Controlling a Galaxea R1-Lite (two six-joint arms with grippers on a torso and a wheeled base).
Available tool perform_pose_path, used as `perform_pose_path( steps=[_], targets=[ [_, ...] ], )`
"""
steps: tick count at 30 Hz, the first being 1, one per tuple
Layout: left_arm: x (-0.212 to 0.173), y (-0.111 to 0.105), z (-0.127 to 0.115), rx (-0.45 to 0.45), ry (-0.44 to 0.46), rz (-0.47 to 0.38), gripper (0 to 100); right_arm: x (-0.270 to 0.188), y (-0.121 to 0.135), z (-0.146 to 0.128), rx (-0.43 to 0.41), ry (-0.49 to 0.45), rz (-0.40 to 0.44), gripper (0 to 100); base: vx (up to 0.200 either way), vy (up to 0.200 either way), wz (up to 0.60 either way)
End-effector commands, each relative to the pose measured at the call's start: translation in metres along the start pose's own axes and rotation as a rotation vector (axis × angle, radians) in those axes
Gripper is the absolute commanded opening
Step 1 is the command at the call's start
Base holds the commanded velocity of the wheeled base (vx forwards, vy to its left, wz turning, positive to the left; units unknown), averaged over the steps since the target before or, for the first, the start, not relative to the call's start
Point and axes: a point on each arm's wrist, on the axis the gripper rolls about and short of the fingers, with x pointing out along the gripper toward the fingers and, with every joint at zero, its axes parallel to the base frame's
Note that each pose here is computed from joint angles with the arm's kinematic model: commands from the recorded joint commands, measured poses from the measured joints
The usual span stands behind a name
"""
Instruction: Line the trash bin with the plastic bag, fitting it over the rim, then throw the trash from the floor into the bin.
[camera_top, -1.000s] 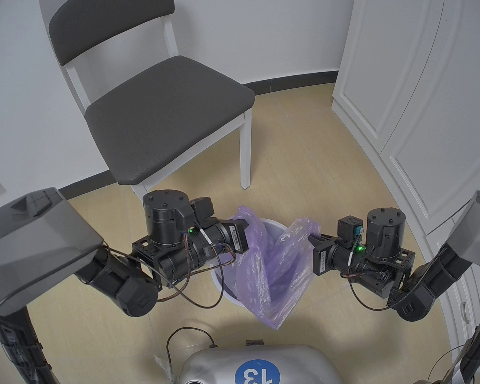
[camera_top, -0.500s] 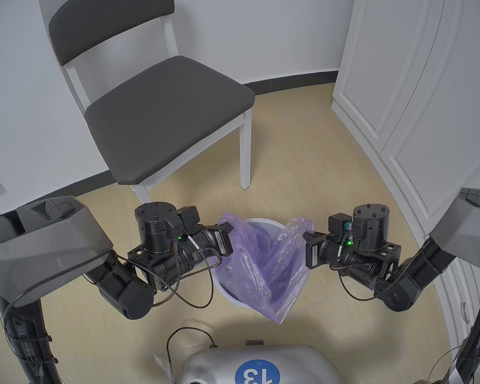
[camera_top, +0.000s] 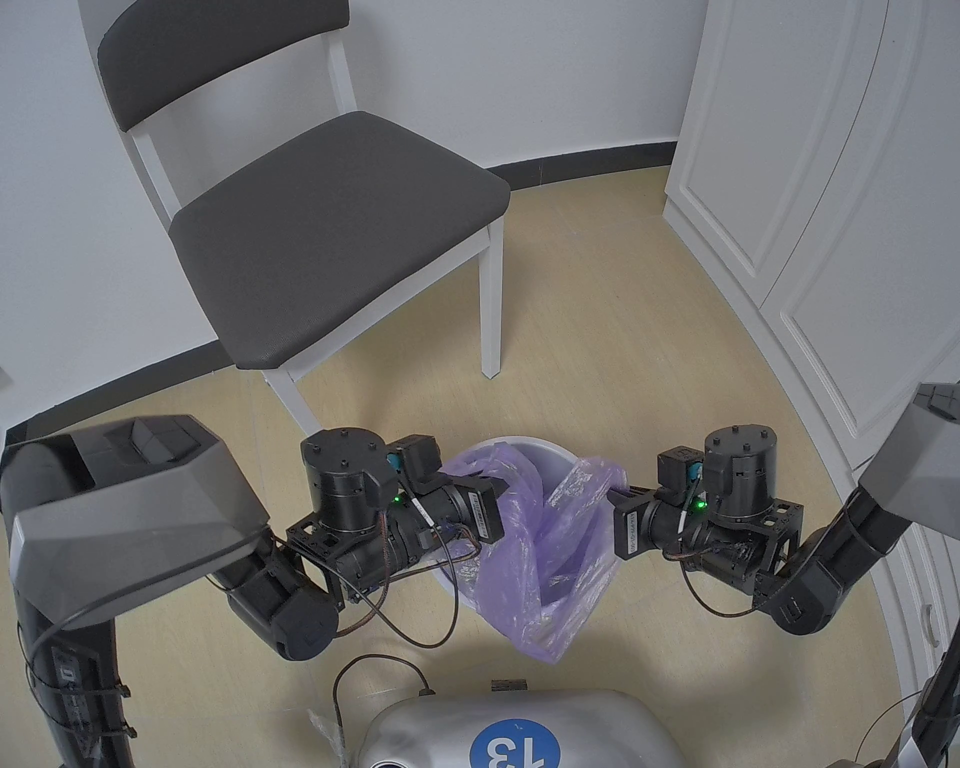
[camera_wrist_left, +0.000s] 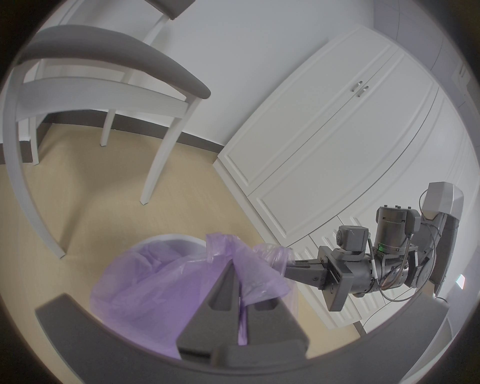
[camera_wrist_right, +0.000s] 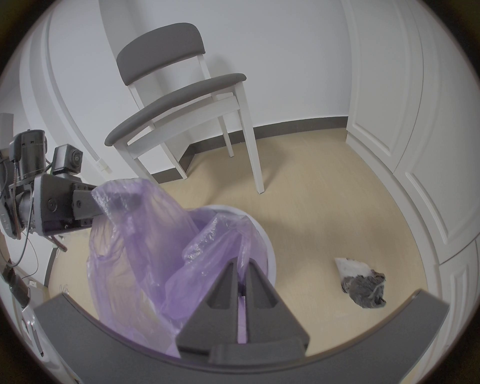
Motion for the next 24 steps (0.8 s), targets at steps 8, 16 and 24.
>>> perform_pose_path(
  steps=[8, 16, 24],
  targets=[
    [0.019, 0.026, -0.025, -0.06, -0.004, -0.043, 0, -0.02, -0.002, -0.006, -0.002, -0.015, -0.005, 0, 0.0, 0.0, 0.0],
    [0.012, 0.052, -0.031, -0.089, -0.005, 0.012, 0, -0.017, 0.001, -0.001, -0.01, -0.03, -0.001, 0, 0.0, 0.0, 0.0],
    [0.001, 0.072, -0.034, -0.097, -0.019, -0.013, 0, -0.004, 0.004, 0.014, -0.004, -0.084, 0.006, 0, 0.0, 0.0, 0.0]
  ],
)
